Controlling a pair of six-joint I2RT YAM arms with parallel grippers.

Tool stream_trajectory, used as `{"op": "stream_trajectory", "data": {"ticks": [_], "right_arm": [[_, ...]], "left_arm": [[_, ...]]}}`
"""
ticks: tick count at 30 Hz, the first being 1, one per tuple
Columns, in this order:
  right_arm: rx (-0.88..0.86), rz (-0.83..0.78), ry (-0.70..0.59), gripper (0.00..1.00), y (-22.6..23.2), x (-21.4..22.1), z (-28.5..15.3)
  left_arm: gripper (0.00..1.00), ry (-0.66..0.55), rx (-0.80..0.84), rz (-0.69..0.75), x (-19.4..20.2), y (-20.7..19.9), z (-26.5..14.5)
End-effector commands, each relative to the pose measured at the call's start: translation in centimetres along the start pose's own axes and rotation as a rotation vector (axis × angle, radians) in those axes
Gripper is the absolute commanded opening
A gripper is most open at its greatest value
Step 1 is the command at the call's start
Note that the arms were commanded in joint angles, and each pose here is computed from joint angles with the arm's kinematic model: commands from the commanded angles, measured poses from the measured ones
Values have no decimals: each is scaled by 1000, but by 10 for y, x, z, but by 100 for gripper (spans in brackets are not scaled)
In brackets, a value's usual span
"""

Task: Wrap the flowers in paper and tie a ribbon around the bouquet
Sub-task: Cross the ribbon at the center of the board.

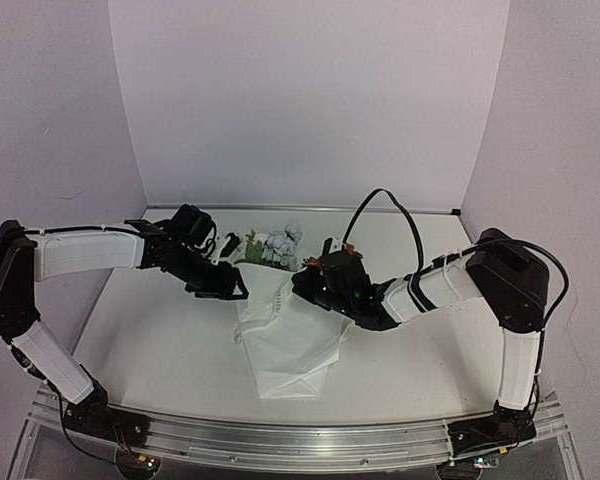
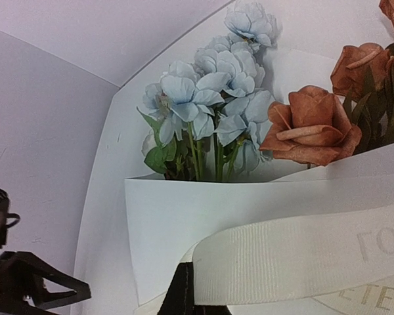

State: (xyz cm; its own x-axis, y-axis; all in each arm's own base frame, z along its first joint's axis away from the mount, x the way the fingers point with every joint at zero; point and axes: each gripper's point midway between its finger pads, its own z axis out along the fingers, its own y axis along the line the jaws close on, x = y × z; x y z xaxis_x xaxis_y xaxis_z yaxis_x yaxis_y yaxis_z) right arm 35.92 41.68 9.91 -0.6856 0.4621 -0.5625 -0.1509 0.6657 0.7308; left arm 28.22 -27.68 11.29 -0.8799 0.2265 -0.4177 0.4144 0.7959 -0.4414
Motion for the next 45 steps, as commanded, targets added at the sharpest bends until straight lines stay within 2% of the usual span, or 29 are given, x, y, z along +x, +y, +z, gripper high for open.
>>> {"op": "stream_trajectory", "data": {"ticks": [1,8,19,28,35,43,45], "right_arm": [[-62,28,-3,0,19,-5,7],[-63,39,10,0,17,-1,10],[-67,50,26,0,17,3,14],[-63,48,26,0,15,4,15],[-60,48,31,0,14,5,14],[-34,92,122,2,19,13,0],[-13,104,176,11,17,20,-9]], "left_arm": [[59,45,-33,-71,17,15,10],[61,78,16,-98,23,15,25],[50,106,48,-111,25,15,38],[29,112,65,-122,24,14,44],[2,76,30,-109,16,16,35],[0,-64,-78,-100,-12,25,0],[0,-101,-99,-100,-20,28,-9]]}}
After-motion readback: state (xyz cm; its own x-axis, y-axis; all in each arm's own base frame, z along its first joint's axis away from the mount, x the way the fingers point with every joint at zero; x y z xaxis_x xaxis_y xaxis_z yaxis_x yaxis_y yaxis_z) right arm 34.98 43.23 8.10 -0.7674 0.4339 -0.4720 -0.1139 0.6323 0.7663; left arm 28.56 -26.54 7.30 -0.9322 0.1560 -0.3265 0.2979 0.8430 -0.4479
